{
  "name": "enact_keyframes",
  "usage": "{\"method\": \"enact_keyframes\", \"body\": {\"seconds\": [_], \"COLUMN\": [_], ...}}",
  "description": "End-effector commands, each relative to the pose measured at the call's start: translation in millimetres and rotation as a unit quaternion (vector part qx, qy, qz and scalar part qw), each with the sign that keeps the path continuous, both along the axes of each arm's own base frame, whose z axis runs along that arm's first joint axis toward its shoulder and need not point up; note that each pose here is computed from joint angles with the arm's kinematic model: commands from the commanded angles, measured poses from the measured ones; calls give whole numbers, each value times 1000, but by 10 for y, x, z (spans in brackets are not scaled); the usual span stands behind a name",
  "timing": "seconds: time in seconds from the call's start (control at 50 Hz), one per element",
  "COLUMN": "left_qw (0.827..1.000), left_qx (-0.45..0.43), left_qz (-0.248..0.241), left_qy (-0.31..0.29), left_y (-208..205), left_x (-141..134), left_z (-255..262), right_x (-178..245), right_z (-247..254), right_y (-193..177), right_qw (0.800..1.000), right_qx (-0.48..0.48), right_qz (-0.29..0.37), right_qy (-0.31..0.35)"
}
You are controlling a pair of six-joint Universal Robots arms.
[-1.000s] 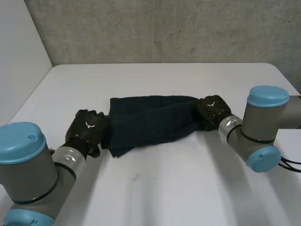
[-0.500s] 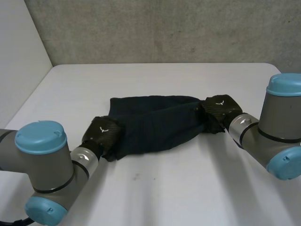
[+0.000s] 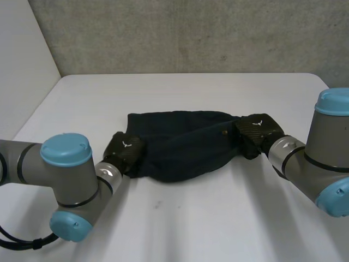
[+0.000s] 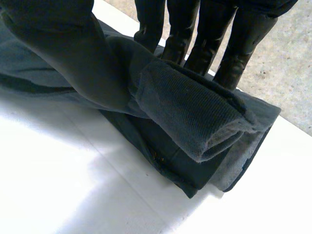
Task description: Fold the shorts.
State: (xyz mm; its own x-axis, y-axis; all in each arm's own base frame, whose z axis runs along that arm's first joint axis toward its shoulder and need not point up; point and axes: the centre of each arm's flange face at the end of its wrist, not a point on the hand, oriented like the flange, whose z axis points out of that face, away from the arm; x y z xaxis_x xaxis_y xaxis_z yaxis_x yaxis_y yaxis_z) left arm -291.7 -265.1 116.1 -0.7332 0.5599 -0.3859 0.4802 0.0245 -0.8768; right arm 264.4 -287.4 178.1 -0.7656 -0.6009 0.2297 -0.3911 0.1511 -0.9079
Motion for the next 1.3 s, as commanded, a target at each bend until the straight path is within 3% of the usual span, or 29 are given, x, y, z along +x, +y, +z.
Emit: {"method": "enact_keyframes", "body": {"seconds": [0.02, 0.14, 0.16, 0.32, 0.48, 0.68, 0.78, 0.92, 1.0, 1.14, 1.3], "left_qw": [999, 994, 989, 954, 935, 940, 956, 980, 989, 993, 975], "left_qx": [-28, -92, -126, -262, -310, -289, -245, -164, -119, -110, -218], "left_qz": [3, 4, 4, 3, 3, 5, 13, 21, 23, 22, 19], "left_qy": [16, 55, 73, 149, 175, 180, 161, 115, 89, 37, 32], "left_y": [15, 224, 324, 874, 1163, 1124, 856, 223, -187, -1001, -1446], "left_x": [45, 161, 212, 497, 639, 633, 550, 267, 74, -295, -497], "left_z": [428, 1332, 1676, 2998, 3498, 3436, 3147, 2479, 1957, 991, 1002], "right_x": [-4, -45, -51, -164, -309, -315, -280, -25, 109, 362, 476], "right_z": [164, 891, 977, 2062, 2758, 2793, 2649, 1814, 1391, 619, 223], "right_y": [-6, 110, 128, 480, 942, 1013, 887, 193, -130, -845, -1293], "right_qw": [1000, 994, 993, 963, 925, 927, 936, 974, 983, 980, 960], "right_qx": [-23, -108, -118, -264, -367, -361, -339, -218, -178, -196, -275], "right_qz": [1, 10, 10, 11, 18, 21, 20, 24, 26, 13, -21], "right_qy": [1, -5, -7, -56, -98, -99, -90, -47, -34, -33, -50]}}
